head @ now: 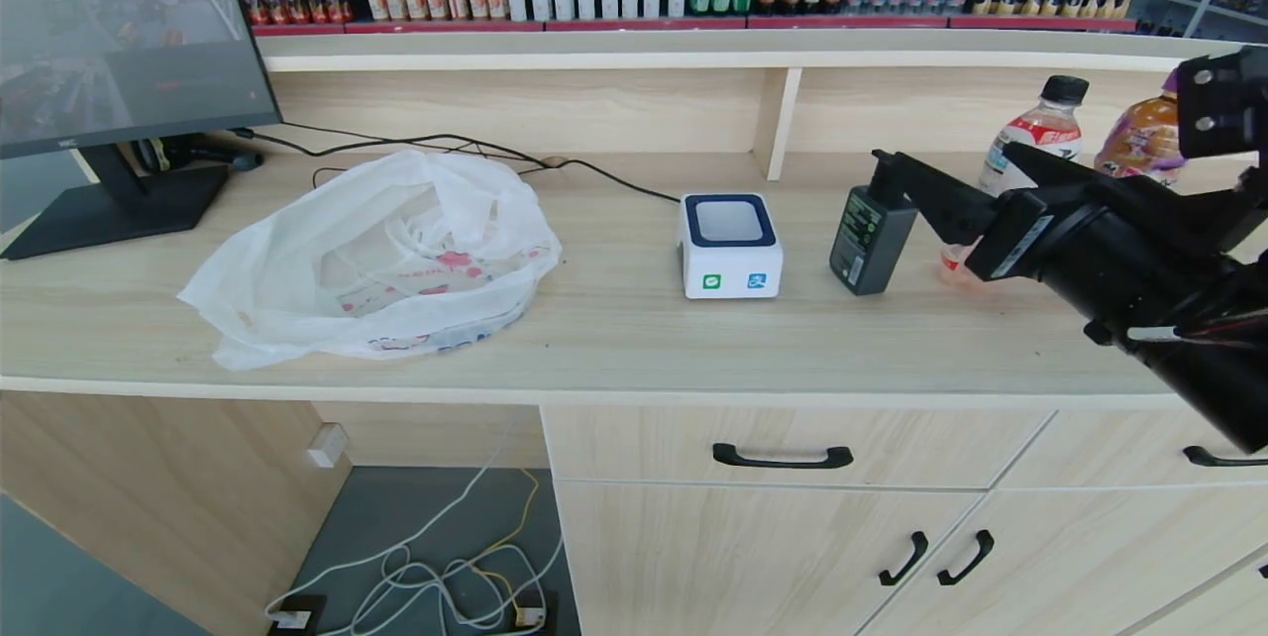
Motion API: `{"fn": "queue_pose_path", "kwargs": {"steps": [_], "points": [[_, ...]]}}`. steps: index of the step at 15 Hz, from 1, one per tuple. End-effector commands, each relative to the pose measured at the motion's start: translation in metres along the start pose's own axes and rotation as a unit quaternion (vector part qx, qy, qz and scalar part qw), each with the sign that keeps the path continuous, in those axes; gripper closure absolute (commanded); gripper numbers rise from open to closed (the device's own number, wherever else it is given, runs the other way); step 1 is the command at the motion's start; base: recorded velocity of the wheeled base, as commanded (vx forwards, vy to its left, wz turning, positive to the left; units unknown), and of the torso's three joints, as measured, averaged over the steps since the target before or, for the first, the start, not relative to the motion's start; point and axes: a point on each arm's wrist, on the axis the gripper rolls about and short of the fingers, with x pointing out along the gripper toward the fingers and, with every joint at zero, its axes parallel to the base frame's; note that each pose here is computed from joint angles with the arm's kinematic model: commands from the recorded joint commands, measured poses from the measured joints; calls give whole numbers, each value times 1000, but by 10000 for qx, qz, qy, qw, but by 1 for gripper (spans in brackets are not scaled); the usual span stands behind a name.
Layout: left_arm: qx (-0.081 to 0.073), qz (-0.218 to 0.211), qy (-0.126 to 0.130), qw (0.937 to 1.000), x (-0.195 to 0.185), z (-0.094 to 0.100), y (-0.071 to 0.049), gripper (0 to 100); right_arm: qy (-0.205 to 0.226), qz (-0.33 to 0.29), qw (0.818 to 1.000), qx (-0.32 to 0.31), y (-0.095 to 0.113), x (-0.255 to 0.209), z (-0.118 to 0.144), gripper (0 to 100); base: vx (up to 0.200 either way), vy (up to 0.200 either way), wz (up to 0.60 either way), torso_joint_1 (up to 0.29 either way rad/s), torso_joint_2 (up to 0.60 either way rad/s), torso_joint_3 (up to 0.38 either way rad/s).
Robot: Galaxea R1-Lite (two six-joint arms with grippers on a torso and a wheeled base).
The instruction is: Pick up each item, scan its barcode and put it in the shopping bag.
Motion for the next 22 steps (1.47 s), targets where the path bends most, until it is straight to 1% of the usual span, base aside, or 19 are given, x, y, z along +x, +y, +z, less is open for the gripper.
{"fn": "queue_pose_path", "kwargs": {"steps": [1, 3, 5, 6, 8, 12, 16, 19, 22], "points": [[0, 0, -1, 10000, 0, 0, 0, 0, 285, -201, 9994, -74, -5, 14, -26, 0, 0, 0, 0, 0, 0, 0], [0, 0, -1, 10000, 0, 0, 0, 0, 210, -249, 9994, -90, -5, 21, -27, 0, 0, 0, 0, 0, 0, 0], [0, 0, -1, 10000, 0, 0, 0, 0, 354, -275, 9989, -101, -5, 28, -38, 0, 0, 0, 0, 0, 0, 0], [0, 0, -1, 10000, 0, 0, 0, 0, 384, -333, 9986, -120, -8, 33, -43, 0, 0, 0, 0, 0, 0, 0], [0, 0, -1, 10000, 0, 0, 0, 0, 458, -599, 9970, -196, -25, 52, -58, 0, 0, 0, 0, 0, 0, 0], [0, 0, -1, 10000, 0, 0, 0, 0, 694, -765, 9943, -261, -38, 57, -75, 0, 0, 0, 0, 0, 0, 0], [0, 0, -1, 10000, 0, 0, 0, 0, 785, -809, 9932, -276, -41, 60, -83, 0, 0, 0, 0, 0, 0, 0], [0, 0, -1, 10000, 0, 0, 0, 0, 740, -839, 9933, -287, -44, 67, -84, 0, 0, 0, 0, 0, 0, 0], [0, 0, -1, 10000, 0, 0, 0, 0, 794, -760, 9935, -303, -45, 71, -90, 0, 0, 0, 0, 0, 0, 0]]}}
